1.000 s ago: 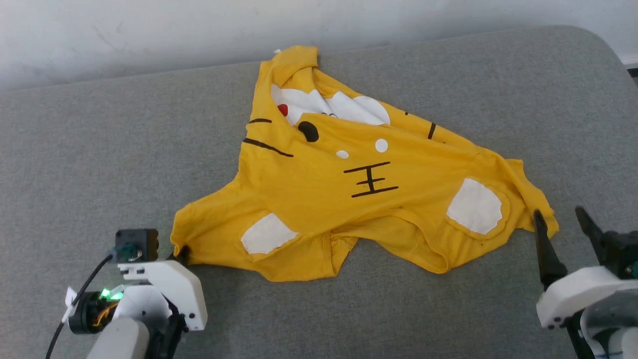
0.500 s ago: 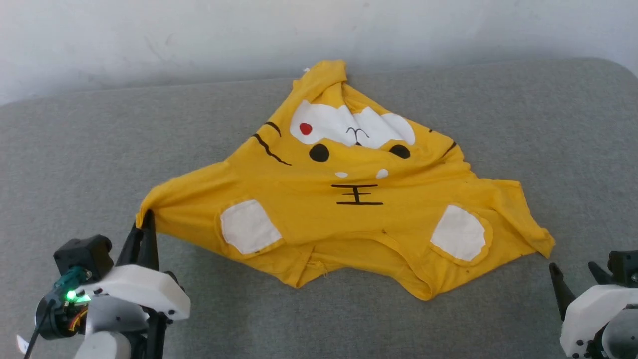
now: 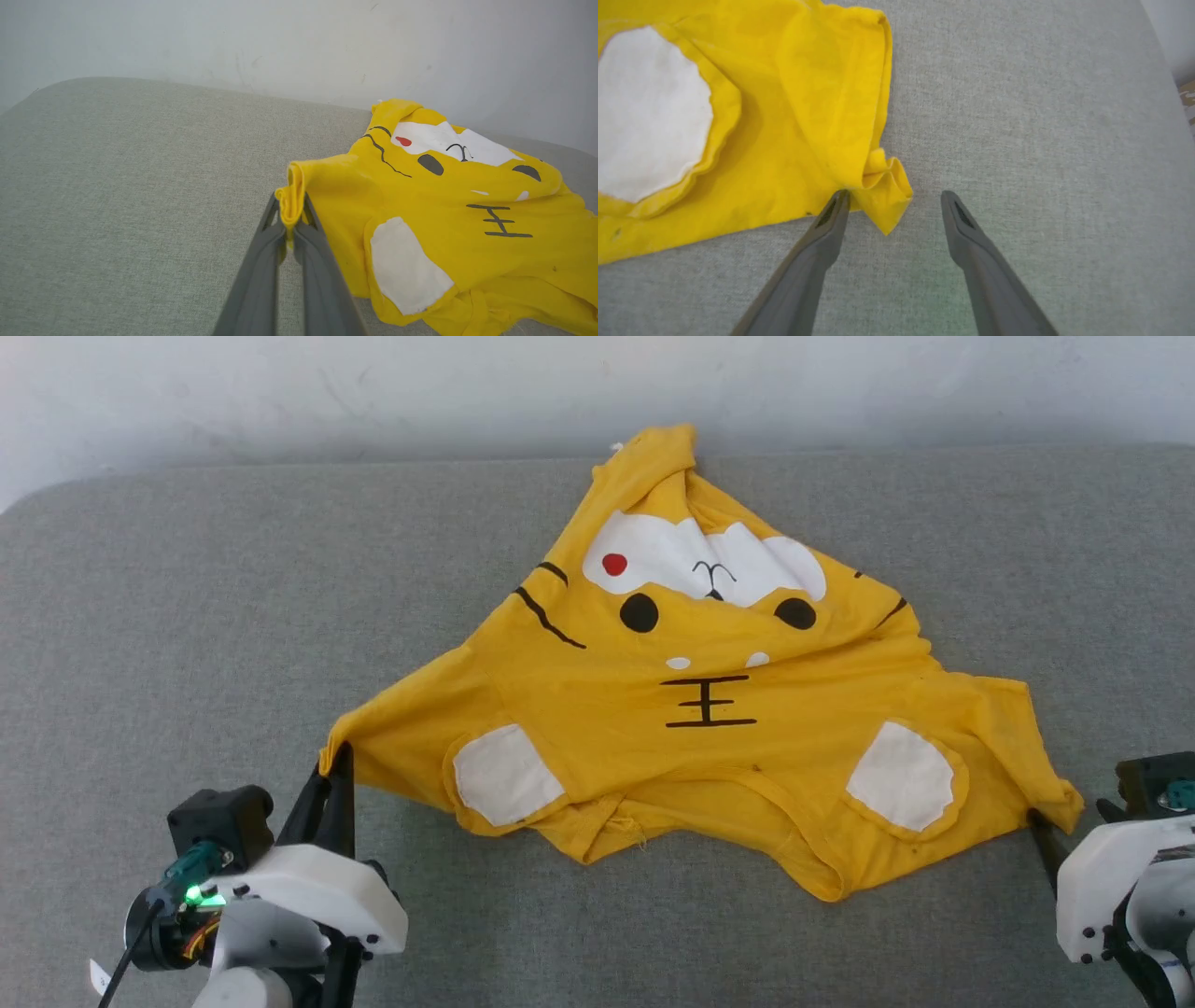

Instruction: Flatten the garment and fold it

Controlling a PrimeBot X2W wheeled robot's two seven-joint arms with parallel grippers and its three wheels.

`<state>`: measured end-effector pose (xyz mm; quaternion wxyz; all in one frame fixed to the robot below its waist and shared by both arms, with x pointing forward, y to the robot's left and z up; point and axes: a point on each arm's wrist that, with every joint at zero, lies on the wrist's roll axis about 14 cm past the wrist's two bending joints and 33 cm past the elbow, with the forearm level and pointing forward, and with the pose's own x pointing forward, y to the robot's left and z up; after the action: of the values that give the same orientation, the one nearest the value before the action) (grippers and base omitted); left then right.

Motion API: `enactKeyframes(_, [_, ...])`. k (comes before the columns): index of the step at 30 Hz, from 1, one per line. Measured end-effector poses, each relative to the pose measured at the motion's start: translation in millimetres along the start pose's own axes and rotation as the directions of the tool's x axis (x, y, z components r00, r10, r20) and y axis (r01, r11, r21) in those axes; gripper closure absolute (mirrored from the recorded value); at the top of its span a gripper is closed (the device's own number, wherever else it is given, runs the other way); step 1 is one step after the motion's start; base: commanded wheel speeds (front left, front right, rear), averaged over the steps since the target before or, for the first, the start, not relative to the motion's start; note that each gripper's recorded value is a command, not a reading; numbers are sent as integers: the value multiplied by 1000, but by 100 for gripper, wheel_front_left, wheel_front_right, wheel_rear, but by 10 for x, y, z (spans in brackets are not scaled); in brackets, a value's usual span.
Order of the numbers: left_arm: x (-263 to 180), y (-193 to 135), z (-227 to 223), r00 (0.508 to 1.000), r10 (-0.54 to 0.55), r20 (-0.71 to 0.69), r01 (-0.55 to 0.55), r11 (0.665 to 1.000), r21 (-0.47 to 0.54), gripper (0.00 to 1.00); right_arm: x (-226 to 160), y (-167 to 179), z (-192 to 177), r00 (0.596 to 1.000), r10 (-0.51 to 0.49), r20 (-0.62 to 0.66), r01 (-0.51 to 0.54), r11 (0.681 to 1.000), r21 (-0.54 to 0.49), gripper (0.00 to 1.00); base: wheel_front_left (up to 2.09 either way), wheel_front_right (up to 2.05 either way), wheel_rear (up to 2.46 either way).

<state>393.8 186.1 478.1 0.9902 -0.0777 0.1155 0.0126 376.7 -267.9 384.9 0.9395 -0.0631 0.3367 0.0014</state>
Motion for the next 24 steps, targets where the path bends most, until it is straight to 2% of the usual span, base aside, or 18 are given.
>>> enactKeyframes(3, [12, 19, -28, 1000, 5, -9, -5, 1000, 1, 100, 65, 57, -11, 1000, 27, -8, -27, 999, -20, 0, 0, 0, 0])
enactKeyframes(4, [16, 24, -40, 1000, 6, -13, -6, 1000, 2, 100, 84, 70, -14, 999, 34, -11, -34, 999, -17, 44, 0, 0, 0])
enactKeyframes(5, [19, 22, -69, 1000, 2, -26, -2, 1000, 4, 100, 98, 81, -14, 999, 40, -11, -40, 999, -15, 100, 0, 0, 0])
enactKeyframes(12, [11, 14, -86, 999, -14, -40, 15, 1000, 20, 100, 41, 94, 44, 998, 60, 23, -60, 998, 12, 100, 0, 0, 0])
enactKeyframes(14, [-4, -42, -57, 998, -54, -40, 55, 998, 21, 100, -29, 60, 137, 996, 62, 57, -63, 998, 17, 100, 0, 0, 0])
enactKeyframes(19, [-36, -39, 144, 995, -96, -10, 96, 993, 69, 100, -332, -9, 513, 982, 99, 158, -88, 993, -72, 100, 0, 0, 0])
enactKeyframes(22, [-67, -97, 394, 989, -140, 46, 137, 988, 73, 100, -580, -87, 872, 958, 112, 264, -104, 994, -45, 100, 0, 0, 0])
enactKeyframes(24, [-80, -148, 632, 980, -171, 103, 166, 985, 54, 100, -781, -116, 1166, 924, 124, 361, -123, 992, -25, 100, 0, 0, 0])
